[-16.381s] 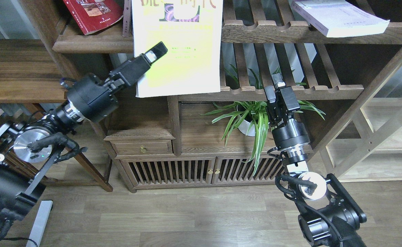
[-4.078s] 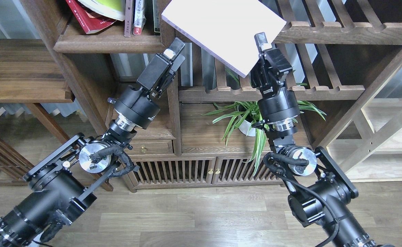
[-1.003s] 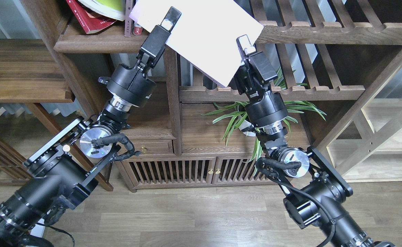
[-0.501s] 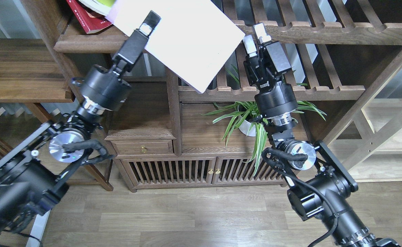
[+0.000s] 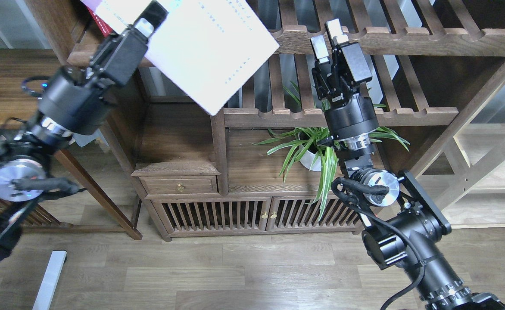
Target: Organize books on shelf
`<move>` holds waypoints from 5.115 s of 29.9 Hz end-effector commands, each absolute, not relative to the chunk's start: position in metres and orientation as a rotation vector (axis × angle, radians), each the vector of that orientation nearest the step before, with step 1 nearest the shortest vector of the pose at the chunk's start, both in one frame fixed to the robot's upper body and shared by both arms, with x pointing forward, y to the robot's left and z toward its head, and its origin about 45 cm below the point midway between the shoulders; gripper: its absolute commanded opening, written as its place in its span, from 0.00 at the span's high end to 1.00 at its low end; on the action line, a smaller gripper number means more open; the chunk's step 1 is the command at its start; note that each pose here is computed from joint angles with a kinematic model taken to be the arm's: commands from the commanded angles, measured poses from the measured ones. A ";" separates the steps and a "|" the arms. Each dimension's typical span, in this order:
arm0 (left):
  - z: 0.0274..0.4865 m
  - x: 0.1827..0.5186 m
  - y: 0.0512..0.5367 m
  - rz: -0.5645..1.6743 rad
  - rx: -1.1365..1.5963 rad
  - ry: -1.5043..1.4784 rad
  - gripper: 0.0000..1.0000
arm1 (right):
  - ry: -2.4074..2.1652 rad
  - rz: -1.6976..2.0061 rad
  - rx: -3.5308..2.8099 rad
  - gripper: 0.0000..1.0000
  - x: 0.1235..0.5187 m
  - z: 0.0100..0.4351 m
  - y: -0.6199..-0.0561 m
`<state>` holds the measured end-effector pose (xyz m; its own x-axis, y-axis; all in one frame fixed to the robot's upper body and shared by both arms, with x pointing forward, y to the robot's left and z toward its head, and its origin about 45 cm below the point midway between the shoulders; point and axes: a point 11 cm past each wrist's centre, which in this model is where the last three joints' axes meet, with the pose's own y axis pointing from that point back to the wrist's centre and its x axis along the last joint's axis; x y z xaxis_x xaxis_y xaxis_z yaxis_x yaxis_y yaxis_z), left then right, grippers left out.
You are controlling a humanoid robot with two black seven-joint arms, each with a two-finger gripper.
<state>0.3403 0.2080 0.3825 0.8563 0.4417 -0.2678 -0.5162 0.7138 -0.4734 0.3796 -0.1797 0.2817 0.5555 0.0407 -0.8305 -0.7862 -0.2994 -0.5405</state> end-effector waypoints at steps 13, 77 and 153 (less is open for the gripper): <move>0.456 0.323 0.268 0.613 -0.327 -0.221 1.00 | 0.648 0.956 -1.678 0.30 0.375 0.271 -0.180; 0.460 0.468 0.240 1.370 -0.459 -0.123 0.91 | 0.946 0.809 -1.602 0.27 0.361 0.248 -0.306; 0.437 0.519 0.235 1.349 -0.352 -0.029 0.52 | 0.983 0.785 -1.591 0.27 0.357 0.247 -0.323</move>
